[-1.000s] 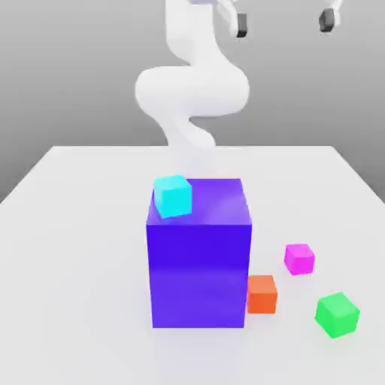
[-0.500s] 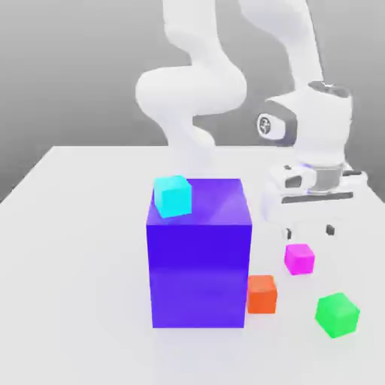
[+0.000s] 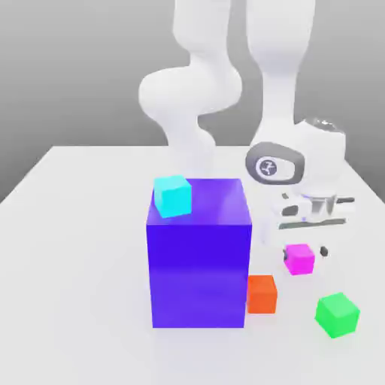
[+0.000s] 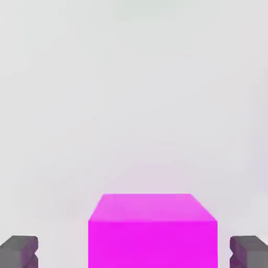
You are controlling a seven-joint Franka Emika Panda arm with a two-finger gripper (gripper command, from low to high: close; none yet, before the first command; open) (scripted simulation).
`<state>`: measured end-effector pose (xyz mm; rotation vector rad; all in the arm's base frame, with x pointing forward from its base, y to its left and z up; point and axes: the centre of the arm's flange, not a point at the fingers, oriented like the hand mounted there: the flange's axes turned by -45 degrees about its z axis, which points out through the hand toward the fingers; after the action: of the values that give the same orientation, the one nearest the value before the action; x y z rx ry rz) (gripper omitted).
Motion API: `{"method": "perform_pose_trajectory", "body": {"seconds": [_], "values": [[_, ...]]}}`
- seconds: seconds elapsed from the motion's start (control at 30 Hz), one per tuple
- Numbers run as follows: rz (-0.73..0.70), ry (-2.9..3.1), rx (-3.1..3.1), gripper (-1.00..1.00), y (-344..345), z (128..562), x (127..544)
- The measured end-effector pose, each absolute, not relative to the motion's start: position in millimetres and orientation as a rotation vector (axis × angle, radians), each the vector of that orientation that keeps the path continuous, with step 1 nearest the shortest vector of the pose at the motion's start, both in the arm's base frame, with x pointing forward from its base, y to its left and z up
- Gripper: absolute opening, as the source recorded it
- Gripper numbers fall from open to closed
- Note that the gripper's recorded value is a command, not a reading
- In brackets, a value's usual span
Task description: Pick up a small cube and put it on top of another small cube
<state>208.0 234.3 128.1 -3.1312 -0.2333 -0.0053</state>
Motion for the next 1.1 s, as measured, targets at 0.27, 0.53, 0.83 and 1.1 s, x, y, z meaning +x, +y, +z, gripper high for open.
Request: {"method": "perform_pose_trajectory", "body": {"seconds": [0.27, 0.53, 0.83, 1.1], "values": [[-0.004, -0.235, -3.13, -1.0, 233, 125, 207], [-0.023, -0.228, -3.129, -1.0, 241, 153, 212], [-0.013, -0.25, -3.132, -1.0, 239, 183, 207], [0.015, -0.379, -3.104, -1.0, 251, 209, 264]]}}
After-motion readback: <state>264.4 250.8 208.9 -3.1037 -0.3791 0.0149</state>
